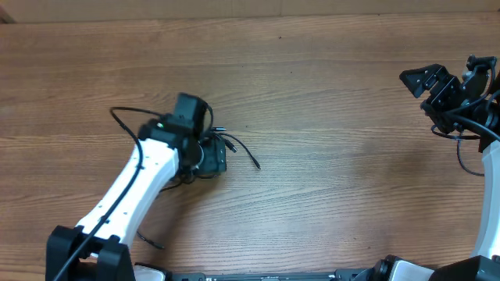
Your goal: Untangle cables
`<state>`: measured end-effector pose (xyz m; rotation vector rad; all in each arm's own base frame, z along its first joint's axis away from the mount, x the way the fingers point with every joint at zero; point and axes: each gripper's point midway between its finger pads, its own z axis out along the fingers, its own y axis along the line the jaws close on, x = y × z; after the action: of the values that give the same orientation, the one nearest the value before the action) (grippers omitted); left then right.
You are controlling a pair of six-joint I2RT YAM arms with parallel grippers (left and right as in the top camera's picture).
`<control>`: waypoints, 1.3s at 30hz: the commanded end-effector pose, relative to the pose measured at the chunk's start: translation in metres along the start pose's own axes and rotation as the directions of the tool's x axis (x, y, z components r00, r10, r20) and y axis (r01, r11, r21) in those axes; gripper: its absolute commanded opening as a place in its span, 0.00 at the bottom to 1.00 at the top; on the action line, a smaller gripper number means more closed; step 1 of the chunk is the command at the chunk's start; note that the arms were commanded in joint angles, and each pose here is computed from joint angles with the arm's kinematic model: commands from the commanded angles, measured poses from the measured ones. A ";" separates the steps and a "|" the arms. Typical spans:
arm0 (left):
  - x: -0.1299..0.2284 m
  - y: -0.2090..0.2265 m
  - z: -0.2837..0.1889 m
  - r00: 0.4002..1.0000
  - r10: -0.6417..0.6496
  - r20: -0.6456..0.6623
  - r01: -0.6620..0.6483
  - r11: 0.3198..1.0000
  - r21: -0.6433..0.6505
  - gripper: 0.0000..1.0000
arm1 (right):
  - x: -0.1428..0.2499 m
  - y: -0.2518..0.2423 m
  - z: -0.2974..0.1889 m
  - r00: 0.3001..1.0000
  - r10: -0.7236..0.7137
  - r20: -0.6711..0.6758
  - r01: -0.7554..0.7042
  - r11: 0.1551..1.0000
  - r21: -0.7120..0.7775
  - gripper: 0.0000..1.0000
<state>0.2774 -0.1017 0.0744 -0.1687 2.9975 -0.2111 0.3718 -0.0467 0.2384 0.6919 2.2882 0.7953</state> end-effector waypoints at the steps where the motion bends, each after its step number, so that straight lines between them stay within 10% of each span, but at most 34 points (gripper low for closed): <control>1: 0.007 0.008 0.013 0.999 -0.049 0.015 0.050 0.998 -0.034 0.84 | -0.001 0.008 -0.005 1.000 -0.015 0.013 0.015 1.000 -0.015 1.00; 7: 0.006 0.014 0.028 0.995 -0.089 0.052 0.092 0.995 -0.047 0.60 | 0.005 0.006 -0.005 1.000 0.003 -0.009 -0.003 1.000 -0.006 1.00; 11: 0.003 0.013 0.029 0.990 -0.127 0.067 0.130 0.991 -0.032 0.04 | 0.008 0.004 -0.005 1.000 0.008 -0.019 -0.008 1.000 -0.001 1.00; 29: -0.114 -0.089 -0.235 0.877 -0.088 0.473 -0.070 0.949 0.306 0.04 | 0.093 0.032 0.012 0.948 -0.073 -0.308 0.074 0.997 -0.008 1.00; 39: -0.106 -0.114 -0.263 0.881 -0.076 0.467 -0.150 0.891 0.428 0.04 | 0.156 0.117 0.032 0.850 -0.347 -0.396 0.243 0.926 -0.289 1.00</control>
<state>0.3645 -0.1548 0.3487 -0.1472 2.3977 -0.6462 0.3232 0.1237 0.2261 0.1559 2.5996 1.0746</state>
